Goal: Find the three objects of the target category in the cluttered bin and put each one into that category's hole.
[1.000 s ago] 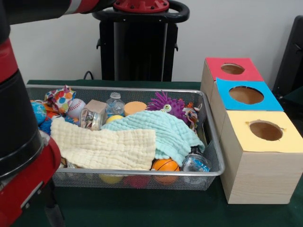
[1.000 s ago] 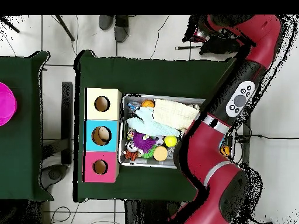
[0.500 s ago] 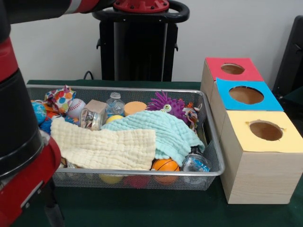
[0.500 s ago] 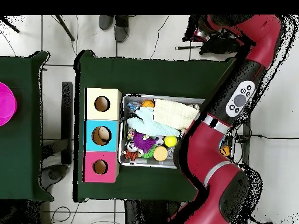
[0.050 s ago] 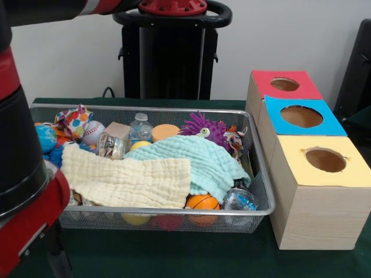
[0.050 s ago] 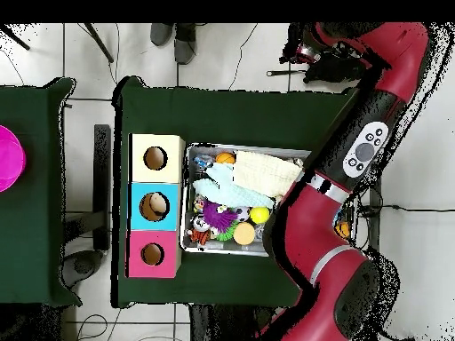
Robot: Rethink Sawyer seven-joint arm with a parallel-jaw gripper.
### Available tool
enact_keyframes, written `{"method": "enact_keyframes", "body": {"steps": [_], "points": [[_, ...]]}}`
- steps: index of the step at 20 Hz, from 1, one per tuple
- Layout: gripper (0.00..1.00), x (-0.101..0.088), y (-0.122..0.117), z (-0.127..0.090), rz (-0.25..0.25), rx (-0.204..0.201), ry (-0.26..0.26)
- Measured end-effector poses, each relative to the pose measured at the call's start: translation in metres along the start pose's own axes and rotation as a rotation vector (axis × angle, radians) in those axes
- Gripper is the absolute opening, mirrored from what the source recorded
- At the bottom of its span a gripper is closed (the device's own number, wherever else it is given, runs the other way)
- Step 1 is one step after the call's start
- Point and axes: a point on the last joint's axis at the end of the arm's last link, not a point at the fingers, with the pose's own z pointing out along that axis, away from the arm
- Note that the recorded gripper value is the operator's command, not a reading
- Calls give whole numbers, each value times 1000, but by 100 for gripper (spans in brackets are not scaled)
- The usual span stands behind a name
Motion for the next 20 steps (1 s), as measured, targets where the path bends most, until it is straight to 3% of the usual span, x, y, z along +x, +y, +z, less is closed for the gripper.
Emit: {"method": "enact_keyframes", "body": {"steps": [11,20], "points": [[100,9,-8,-21,15,25,8],[100,19,-10,-38,9,47,-51]]}}
